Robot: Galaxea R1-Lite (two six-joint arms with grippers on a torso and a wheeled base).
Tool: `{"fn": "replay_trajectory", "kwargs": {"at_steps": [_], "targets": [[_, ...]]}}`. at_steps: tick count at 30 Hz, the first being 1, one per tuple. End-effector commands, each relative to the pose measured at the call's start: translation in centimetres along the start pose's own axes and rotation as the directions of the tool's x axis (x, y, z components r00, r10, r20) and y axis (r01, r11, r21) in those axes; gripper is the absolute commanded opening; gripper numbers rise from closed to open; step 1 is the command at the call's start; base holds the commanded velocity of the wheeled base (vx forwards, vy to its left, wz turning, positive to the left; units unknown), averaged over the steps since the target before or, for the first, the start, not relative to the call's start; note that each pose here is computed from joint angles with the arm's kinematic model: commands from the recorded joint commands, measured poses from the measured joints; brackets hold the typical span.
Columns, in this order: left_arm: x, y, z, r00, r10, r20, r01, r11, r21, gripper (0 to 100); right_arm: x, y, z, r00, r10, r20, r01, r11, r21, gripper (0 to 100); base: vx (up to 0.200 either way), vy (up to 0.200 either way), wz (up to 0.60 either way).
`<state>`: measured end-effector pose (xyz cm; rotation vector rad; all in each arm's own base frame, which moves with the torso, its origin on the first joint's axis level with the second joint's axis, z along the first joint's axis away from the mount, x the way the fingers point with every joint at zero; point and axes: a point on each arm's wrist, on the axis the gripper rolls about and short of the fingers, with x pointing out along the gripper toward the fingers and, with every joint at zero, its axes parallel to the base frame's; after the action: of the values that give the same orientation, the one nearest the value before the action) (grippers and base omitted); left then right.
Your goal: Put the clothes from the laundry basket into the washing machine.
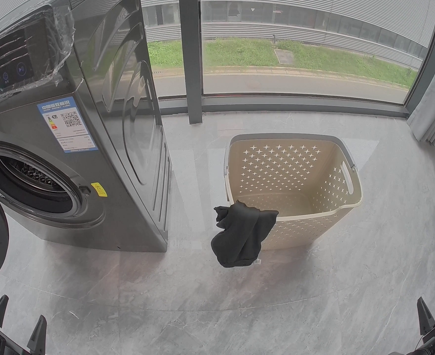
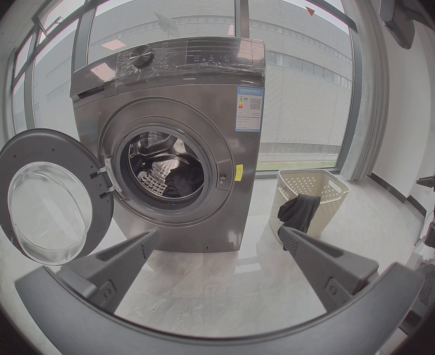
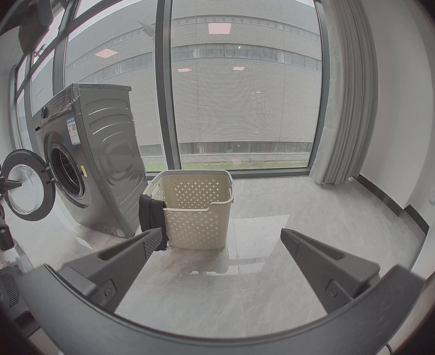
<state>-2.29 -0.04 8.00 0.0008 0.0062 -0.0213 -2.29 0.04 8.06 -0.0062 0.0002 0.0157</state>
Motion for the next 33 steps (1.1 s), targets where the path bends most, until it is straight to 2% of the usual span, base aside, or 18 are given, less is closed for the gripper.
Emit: {"fn": "replay_trajectory", "kwargs": {"at_steps": [1,4,17,19,20,21,23,24,25,26,28,33], "targets": [[0.0,0.0,-0.4,1.0,0.0,-0.006,0.0,1.0,-0.001,100,0.0,0.0,-0.5,1.0,0.001,0.0,-0.001,1.0,-0.002,100,0.2,0.0,0.0],[0.0,0.0,-0.4,1.0,0.0,-0.006,0.0,1.0,-0.003,100,0.0,0.0,-0.5,1.0,0.006,0.002,-0.006,1.0,0.0,100,0.2,0.0,0.0],[0.0,0.0,-0.4,1.0,0.0,-0.006,0.0,1.0,-0.006,100,0.0,0.0,-0.4,1.0,0.006,0.006,-0.006,1.0,-0.008,100,0.0,0.0,0.0],[0.0,0.0,-0.4,1.0,0.0,-0.006,0.0,1.0,-0.006,100,-0.8,0.0,2.7,0.991,0.004,0.135,-0.003,1.0,-0.006,100,0.0,0.0,0.0],[0.0,0.0,-0.4,1.0,0.0,-0.006,0.0,1.0,-0.006,100,-1.0,0.0,3.7,0.987,0.003,0.159,-0.002,1.0,-0.007,100,0.0,0.0,0.0],[0.0,0.0,-0.4,1.0,0.0,-0.006,0.0,1.0,-0.003,100,-0.9,0.0,5.8,0.983,0.002,0.183,-0.001,1.0,-0.007,100,0.0,0.0,0.0],[0.0,0.0,-0.4,1.0,0.0,-0.006,0.0,1.0,-0.001,100,-0.5,0.0,6.5,0.987,0.002,0.161,-0.001,1.0,-0.005,100,0.0,0.0,0.0],[0.0,0.0,-0.4,1.0,0.0,-0.006,0.0,1.0,0.001,100,0.9,0.0,6.4,0.998,0.015,0.06,-0.014,1.0,-0.003,100,0.0,0.0,0.0],[0.0,0.0,-0.4,1.0,0.0,-0.006,0.0,1.0,0.001,100,1.6,-0.1,6.1,1.0,0.026,0.008,-0.026,1.0,-0.002,100,0.0,0.0,0.0],[0.0,0.0,-0.4,1.0,0.0,-0.006,0.0,1.0,0.001,100,1.8,-0.1,6.1,1.0,0.03,-0.007,-0.03,1.0,-0.001,100,0.0,0.0,0.0],[0.0,0.0,-0.4,1.0,0.0,-0.006,0.0,1.0,0.004,100,3.7,0.0,6.4,0.99,0.077,-0.12,-0.076,0.997,0.009,100,0.0,0.0,0.0],[0.0,0.0,-0.4,1.0,0.0,-0.006,0.0,1.0,-0.001,100,6.9,0.7,7.0,0.954,0.195,-0.228,-0.182,0.98,0.081,100,0.0,0.0,0.0]]}}
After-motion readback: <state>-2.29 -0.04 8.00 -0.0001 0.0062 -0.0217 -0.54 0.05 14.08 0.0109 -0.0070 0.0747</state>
